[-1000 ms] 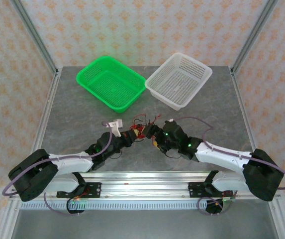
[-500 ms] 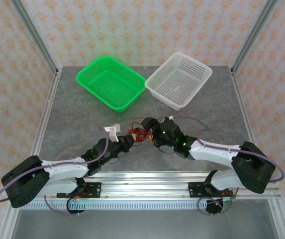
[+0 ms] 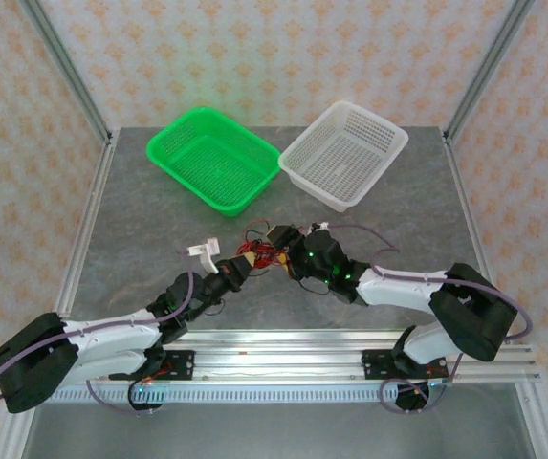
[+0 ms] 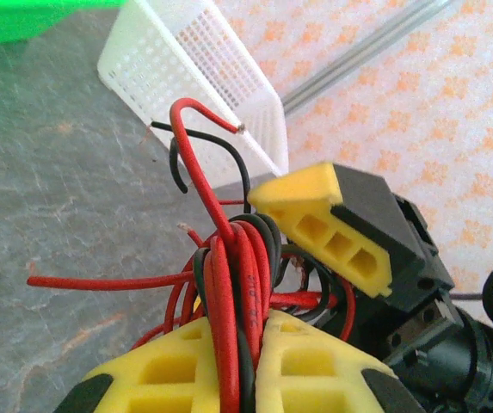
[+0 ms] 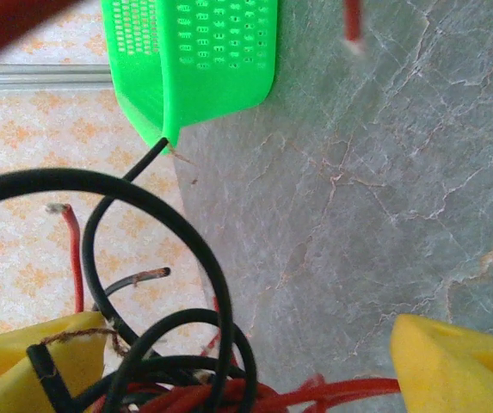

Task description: Untangle the cables

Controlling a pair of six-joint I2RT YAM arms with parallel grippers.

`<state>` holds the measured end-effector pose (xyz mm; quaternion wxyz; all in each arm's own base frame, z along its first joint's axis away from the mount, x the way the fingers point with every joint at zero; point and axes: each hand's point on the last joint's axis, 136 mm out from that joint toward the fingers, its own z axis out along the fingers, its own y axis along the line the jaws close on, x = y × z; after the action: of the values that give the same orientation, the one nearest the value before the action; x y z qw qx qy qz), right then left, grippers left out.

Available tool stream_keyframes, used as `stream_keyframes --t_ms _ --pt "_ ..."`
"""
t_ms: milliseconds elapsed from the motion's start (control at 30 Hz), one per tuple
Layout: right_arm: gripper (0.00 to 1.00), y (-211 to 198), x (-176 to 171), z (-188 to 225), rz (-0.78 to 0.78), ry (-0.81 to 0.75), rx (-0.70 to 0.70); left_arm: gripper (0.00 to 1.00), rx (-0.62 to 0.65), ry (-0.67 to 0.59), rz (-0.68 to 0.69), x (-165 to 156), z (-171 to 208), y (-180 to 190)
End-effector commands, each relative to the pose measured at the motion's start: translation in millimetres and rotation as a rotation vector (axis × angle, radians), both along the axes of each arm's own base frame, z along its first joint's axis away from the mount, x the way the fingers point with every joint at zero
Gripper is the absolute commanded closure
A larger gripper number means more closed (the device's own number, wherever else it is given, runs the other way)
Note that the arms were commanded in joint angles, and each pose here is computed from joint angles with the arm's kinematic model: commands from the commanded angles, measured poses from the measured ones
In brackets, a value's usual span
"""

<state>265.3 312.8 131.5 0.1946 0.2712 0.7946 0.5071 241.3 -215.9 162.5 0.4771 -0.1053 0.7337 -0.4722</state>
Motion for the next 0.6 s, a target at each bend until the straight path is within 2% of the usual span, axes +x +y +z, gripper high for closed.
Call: stream_keyframes --t_ms 0,233,433,567 --pt "0.15 6 0 11 0.009 -0.024 0.018 1.00 -0.060 -0.080 0.091 8 29 11" --pt "0.15 14 2 17 0.028 -0.038 0.037 1.00 -0.063 -0.095 0.092 13 35 6" --pt "0.10 27 1 22 0.060 -0.043 0.052 1.00 -0.101 -0.091 0.082 15 34 2" --pt "0.12 30 0 19 0.067 -0.030 0.061 1.00 -0.122 -0.100 0.073 17 40 -3"
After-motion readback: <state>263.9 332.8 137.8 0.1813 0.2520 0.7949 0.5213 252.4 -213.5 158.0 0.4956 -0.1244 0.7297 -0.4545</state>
